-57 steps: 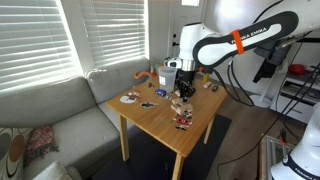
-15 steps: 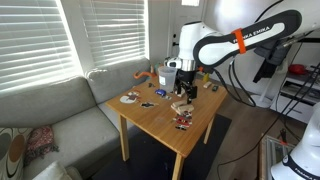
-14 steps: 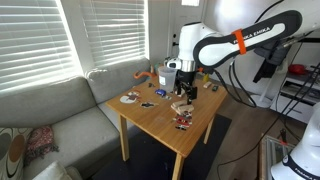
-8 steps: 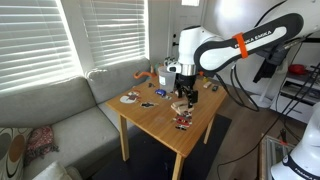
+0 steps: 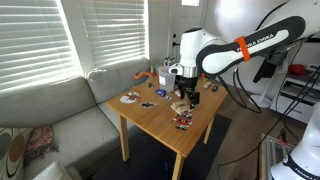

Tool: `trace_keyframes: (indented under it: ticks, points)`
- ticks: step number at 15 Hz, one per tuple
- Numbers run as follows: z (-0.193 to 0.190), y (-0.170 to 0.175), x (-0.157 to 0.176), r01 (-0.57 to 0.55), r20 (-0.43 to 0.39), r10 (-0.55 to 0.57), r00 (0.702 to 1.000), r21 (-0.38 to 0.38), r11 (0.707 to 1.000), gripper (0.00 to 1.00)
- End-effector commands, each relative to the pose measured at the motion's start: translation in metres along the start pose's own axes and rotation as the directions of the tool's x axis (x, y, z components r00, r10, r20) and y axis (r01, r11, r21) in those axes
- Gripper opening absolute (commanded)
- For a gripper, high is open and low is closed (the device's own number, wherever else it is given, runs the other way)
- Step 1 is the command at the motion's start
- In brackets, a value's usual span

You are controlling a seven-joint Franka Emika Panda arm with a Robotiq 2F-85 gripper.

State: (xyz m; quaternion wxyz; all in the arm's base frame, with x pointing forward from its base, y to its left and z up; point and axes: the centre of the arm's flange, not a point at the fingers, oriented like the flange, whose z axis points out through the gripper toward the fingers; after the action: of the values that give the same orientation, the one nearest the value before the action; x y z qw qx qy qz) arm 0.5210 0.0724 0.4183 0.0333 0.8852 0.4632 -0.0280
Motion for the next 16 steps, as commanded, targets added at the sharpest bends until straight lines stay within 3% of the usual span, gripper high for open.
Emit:
trace_keyframes:
  ticks: [1,16]
  points:
    - [0.0006,-0.0076,-0.0071,-0.011,0.012,0.012,1.0,-0.033,0.999,1.0]
    - [0.0055,-0.0028,-0.015,-0.032,0.037,0.034,0.999,-0.063,0.997,1.0]
